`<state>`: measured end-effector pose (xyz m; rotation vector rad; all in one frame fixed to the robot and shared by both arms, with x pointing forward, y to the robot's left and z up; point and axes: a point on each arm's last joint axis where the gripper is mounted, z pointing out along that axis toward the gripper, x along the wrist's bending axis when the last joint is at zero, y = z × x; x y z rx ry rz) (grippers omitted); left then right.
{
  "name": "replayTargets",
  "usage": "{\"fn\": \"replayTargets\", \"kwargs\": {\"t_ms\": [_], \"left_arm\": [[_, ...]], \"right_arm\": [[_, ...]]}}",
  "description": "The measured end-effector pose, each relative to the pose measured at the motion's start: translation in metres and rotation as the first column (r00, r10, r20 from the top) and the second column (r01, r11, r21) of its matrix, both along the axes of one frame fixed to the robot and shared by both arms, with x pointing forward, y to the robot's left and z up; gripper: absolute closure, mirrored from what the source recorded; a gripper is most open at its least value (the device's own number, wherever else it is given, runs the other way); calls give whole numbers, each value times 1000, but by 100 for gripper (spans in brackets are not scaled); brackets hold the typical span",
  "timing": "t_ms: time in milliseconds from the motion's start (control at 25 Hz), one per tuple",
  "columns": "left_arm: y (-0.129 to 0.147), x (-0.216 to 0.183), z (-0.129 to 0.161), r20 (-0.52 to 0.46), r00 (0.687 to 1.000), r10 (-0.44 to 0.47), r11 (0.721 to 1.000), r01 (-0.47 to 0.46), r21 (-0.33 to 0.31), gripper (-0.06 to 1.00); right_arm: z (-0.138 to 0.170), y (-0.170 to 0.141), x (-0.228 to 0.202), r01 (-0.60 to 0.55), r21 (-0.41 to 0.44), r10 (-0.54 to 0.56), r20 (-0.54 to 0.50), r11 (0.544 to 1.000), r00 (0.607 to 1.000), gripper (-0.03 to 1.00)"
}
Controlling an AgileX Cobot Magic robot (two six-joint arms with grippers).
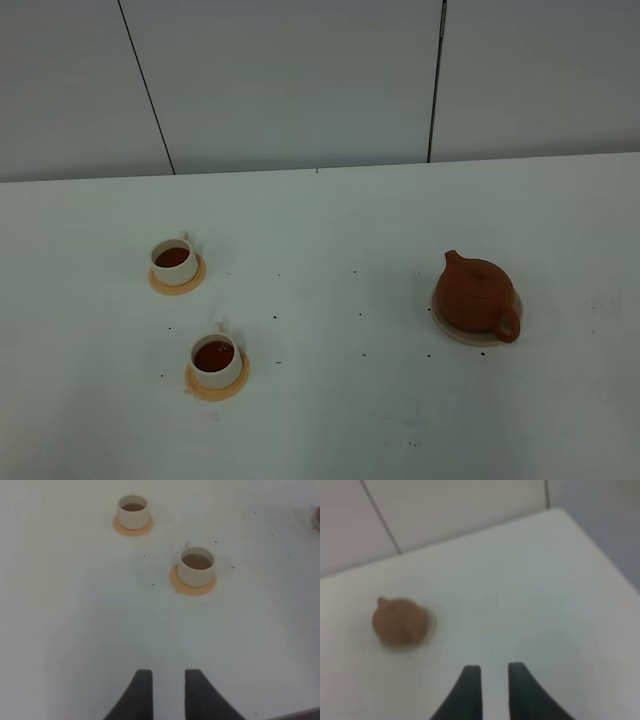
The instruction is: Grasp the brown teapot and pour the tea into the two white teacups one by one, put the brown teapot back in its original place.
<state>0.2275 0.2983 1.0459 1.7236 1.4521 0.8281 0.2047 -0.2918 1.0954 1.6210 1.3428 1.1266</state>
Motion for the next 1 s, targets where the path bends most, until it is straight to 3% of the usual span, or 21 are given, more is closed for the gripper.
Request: {"fn": "replayTargets", "kwargs": {"t_ms": [400,680,1000], "left_arm": [[0,0,0,0,1000,0,1000,0,0,71],[0,0,0,0,1000,0,1000,0,0,71],[0,0,0,0,1000,0,1000,0,0,71]], "right_arm": [[-12,-18,0,58,-69,-64,-95,996,993,84],[-40,-6,27,-57,-30,54,-102,998,993,84],[-47,-4,30,-53,-110,38,-133,993,990,84]]}}
